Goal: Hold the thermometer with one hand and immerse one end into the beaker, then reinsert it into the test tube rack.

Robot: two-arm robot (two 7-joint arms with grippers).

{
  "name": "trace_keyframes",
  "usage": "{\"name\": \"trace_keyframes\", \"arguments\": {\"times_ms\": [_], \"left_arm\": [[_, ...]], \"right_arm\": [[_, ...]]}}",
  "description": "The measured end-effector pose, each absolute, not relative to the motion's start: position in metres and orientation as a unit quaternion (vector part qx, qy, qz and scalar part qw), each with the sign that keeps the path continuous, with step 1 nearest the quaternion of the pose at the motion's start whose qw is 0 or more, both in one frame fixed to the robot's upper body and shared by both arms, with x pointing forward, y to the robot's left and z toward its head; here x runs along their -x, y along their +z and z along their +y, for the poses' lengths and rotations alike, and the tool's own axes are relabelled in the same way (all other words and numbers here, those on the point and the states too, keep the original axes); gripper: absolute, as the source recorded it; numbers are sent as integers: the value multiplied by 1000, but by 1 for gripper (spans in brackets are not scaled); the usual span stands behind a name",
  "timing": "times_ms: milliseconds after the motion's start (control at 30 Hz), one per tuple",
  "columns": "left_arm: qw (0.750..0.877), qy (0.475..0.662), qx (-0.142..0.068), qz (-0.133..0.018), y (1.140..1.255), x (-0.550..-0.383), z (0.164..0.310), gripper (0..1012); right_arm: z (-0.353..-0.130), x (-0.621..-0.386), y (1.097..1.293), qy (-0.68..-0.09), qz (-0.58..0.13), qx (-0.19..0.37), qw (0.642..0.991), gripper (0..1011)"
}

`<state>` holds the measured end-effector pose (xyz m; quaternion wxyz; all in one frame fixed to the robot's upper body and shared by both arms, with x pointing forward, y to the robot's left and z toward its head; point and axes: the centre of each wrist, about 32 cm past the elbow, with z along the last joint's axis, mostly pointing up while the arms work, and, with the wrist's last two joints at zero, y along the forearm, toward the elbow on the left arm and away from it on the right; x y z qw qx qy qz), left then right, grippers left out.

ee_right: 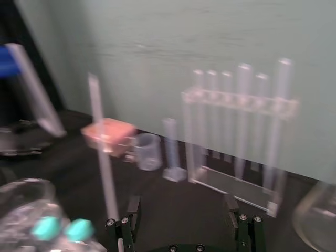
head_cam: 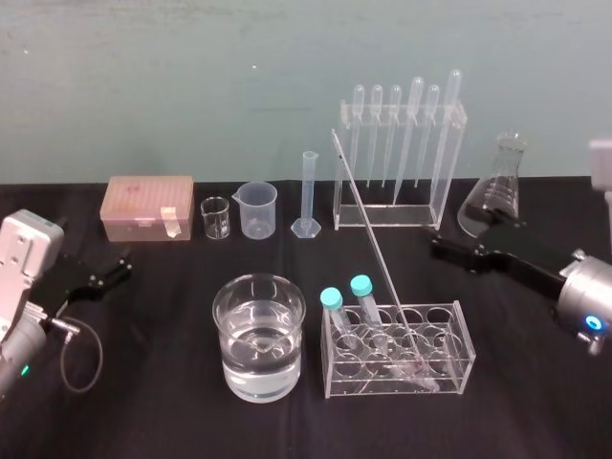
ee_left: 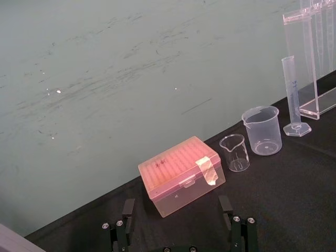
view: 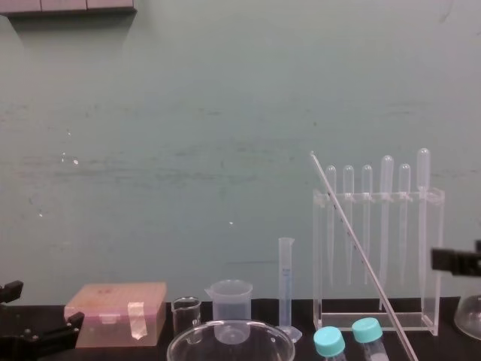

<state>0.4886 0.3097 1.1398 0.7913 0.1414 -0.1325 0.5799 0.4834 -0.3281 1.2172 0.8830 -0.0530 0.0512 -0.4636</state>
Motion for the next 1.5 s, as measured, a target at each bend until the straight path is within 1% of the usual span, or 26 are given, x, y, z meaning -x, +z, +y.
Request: {"name": "trace_keyframes", "arguments": {"times_ms": [67, 167, 233, 367, 433, 500, 633, 667, 867, 1067, 1367, 1500], "left_arm": [[791, 580, -141, -132, 1140, -489, 310, 1008], [791, 580, -141, -132, 1140, -489, 310, 1008], [791, 580, -141, -132, 1140, -489, 310, 1008], [791, 580, -141, -132, 1140, -489, 310, 1008], [791, 580, -142, -132, 1140, -489, 310, 1008], [791, 580, -141, -132, 1140, -489, 310, 1008], [791, 580, -141, -132, 1140, -489, 310, 1008], [791, 580, -141, -132, 1140, -489, 310, 1008], [791, 580, -141, -132, 1140, -489, 310, 1008], [791, 580, -141, -132, 1140, -489, 310, 1008], [791, 580, -141, -132, 1140, -489, 310, 1008], [791, 580, -141, -132, 1140, -489, 310, 1008]], "right_arm": [[-326, -486, 1229, -436, 55, 49, 897, 1003], [-322, -490, 1240, -410, 52, 45, 910, 1003], [-315, -495, 1252, -380, 43, 40, 923, 1003], [-304, -504, 1262, -361, 27, 50, 931, 1003], [-294, -512, 1265, -359, 20, 63, 931, 1003], [-291, -514, 1265, -360, 18, 67, 930, 1003], [-273, -529, 1268, -361, 11, 89, 928, 1003], [-273, -529, 1268, -361, 11, 89, 928, 1003], [-257, -539, 1272, -359, 13, 97, 928, 1003], [-252, -542, 1275, -359, 13, 104, 928, 1003], [-251, -542, 1275, -359, 13, 105, 927, 1003], [-252, -542, 1275, -359, 12, 105, 927, 953]]}}
